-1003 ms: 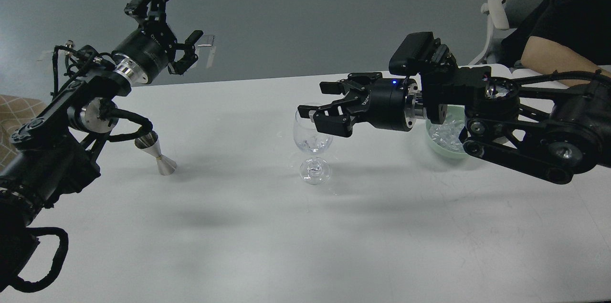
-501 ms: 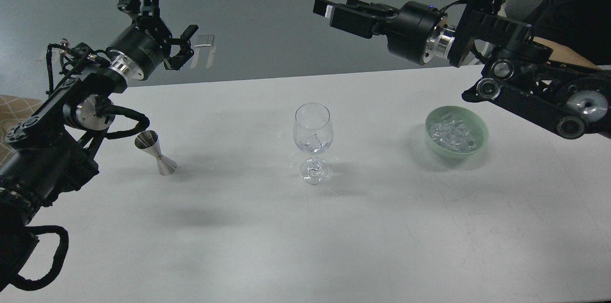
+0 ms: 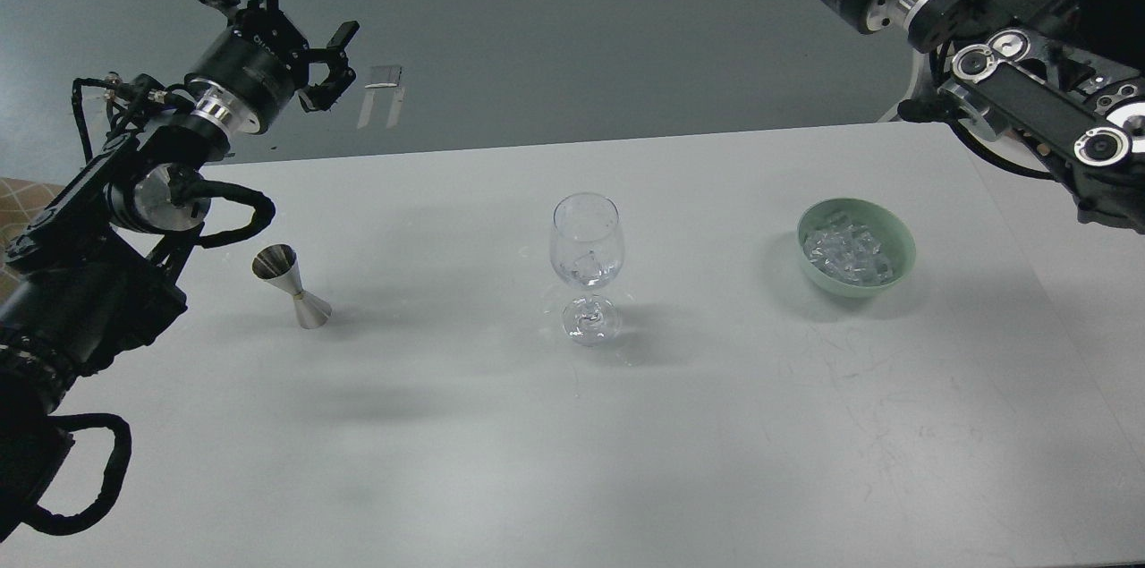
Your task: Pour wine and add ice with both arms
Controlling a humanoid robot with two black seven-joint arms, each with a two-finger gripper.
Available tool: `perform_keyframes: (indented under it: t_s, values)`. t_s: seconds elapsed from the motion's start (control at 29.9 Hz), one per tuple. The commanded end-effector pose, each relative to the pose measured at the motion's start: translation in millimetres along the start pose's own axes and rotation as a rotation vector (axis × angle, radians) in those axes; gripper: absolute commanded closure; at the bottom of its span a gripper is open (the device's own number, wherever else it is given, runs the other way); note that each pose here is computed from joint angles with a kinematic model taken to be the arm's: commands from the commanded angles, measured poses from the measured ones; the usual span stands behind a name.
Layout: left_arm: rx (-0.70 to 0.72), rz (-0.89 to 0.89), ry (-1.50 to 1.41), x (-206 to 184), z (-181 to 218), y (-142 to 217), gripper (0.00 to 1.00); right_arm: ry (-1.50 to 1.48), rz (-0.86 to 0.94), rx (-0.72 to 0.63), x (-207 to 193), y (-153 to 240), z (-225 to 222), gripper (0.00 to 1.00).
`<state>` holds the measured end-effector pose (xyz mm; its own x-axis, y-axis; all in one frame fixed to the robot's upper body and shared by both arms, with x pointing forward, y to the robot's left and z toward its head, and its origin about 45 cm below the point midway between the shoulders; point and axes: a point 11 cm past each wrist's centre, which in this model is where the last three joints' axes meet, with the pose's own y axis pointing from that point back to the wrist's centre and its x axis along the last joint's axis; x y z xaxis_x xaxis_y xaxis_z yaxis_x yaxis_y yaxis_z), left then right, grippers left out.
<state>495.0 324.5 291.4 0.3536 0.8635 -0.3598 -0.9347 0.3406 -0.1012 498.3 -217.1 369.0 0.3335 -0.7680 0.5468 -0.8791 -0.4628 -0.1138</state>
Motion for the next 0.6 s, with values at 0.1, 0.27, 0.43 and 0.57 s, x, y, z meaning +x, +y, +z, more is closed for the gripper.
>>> perform_keyframes:
  t_s: [0.1,0.27,0.43,0.57]
  values:
    - [-0.001,0.029,-0.010,8.7,1.2,3.1,0.02,-0.201,0.132,-0.043,13.7,-9.8,22.0,0.00]
    - [0.003,0.037,-0.007,11.2,0.6,4.0,0.02,-0.383,0.206,-0.028,10.5,-20.2,22.5,0.00]
    - [-0.016,0.032,0.010,9.5,3.1,2.6,0.02,-0.579,0.266,-0.021,2.3,-28.3,25.5,0.00]
    - [-0.027,0.025,0.012,7.6,3.5,1.9,0.02,-0.701,0.334,-0.009,7.9,-26.0,30.2,0.01]
